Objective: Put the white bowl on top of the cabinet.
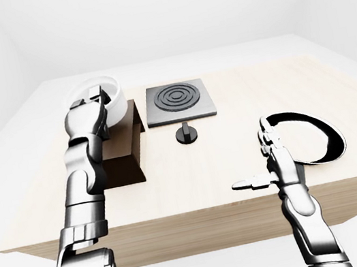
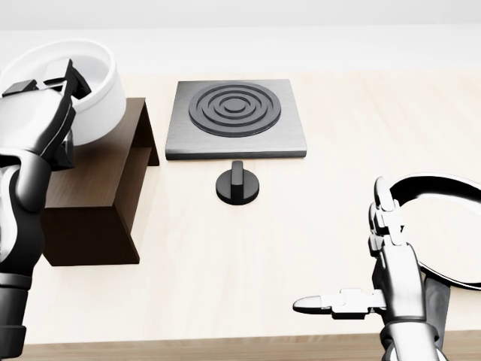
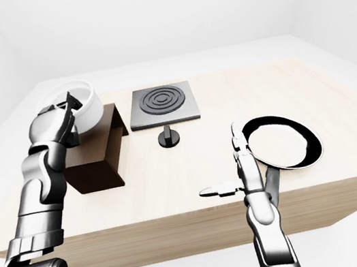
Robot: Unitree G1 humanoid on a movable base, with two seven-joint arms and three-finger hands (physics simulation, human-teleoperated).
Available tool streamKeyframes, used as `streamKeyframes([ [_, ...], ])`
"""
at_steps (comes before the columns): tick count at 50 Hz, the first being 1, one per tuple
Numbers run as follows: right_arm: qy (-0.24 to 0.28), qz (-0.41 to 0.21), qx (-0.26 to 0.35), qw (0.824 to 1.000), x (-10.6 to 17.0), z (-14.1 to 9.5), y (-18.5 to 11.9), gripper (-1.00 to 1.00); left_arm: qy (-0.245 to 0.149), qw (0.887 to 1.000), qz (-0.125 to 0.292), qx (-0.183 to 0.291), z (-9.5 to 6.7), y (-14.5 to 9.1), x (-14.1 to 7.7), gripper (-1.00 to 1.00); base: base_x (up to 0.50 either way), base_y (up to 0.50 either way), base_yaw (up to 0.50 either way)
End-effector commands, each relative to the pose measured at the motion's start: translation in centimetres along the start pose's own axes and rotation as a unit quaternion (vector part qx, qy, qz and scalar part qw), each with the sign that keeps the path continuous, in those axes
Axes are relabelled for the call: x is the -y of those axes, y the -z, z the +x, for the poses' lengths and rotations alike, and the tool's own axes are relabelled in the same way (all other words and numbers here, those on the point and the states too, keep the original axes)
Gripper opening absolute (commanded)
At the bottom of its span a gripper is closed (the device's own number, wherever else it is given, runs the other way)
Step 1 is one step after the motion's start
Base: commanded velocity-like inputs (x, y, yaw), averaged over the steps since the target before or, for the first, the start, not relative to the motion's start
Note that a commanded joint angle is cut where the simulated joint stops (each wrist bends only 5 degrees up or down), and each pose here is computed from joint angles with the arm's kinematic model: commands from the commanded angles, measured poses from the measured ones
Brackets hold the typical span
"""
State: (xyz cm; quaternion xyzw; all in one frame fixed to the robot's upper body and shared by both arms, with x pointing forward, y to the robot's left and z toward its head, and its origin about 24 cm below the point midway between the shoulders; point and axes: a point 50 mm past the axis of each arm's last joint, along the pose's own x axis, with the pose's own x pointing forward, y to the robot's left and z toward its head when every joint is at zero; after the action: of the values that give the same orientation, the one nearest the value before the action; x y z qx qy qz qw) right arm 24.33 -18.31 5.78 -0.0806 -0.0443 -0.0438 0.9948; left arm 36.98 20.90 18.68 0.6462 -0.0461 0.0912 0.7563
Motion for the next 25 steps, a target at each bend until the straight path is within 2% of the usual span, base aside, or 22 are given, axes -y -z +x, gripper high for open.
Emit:
streamKeyframes([
  [1,0.0,-0.001,0.0,1.0,-0.05,0.03,0.08,1.0,-0.038,0.999,-0.022,0.004,0.22,-0.17,-0.68,-1.0,0.0,0.0,0.0],
  [10,-0.001,-0.002,-0.001,1.0,-0.12,0.01,0.08,1.0,-0.038,0.999,-0.035,-0.007,0.3,0.38,-0.06,-1.0,0.0,0.0,0.0],
  [25,-0.003,-0.004,0.0,1.0,-0.33,-0.04,0.12,1.0,-0.042,0.999,-0.02,-0.009,0.24,0.71,-0.33,-1.0,0.0,0.0,0.0],
])
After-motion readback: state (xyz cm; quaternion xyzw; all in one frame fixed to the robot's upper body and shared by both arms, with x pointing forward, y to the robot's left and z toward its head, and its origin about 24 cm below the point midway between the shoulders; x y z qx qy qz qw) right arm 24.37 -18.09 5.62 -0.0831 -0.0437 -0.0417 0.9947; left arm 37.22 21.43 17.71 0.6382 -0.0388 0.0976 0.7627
